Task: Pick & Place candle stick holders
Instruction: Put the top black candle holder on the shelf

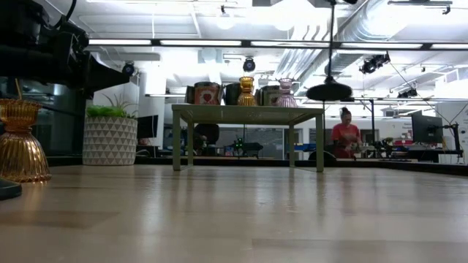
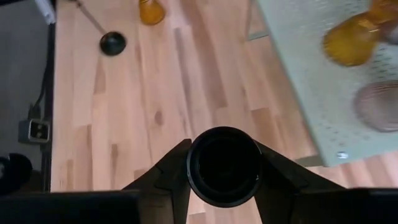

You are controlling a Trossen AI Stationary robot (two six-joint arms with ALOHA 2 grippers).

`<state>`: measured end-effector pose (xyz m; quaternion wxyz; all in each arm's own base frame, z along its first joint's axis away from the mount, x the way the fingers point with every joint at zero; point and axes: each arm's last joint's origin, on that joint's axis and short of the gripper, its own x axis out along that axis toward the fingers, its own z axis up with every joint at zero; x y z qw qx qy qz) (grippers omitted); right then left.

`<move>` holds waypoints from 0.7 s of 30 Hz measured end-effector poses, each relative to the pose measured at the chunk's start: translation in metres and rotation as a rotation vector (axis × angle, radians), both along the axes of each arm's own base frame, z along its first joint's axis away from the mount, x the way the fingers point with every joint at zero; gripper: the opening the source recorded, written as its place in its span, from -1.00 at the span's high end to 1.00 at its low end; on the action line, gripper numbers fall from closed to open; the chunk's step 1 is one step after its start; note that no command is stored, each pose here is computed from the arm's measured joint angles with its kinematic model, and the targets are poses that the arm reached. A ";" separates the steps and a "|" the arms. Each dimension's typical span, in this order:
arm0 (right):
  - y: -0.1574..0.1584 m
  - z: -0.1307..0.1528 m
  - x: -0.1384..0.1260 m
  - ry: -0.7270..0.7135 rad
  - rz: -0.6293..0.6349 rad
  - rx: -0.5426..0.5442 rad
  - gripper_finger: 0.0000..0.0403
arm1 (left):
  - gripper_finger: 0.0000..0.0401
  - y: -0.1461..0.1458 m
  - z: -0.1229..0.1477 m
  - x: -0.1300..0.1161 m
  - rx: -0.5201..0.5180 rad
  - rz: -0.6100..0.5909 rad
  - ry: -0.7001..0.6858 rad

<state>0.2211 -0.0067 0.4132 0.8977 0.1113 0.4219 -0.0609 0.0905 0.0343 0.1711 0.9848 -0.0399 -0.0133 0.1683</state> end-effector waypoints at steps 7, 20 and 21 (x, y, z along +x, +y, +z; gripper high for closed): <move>-0.026 0.019 0.010 -0.018 -0.094 -0.051 0.36 | 1.00 0.000 0.000 0.000 0.000 0.000 0.000; -0.074 0.022 0.047 0.008 -0.221 -0.162 0.35 | 1.00 0.000 0.000 0.000 0.000 0.000 0.000; -0.076 0.022 0.051 0.005 -0.225 -0.163 0.36 | 1.00 0.000 0.000 0.000 0.000 0.000 0.000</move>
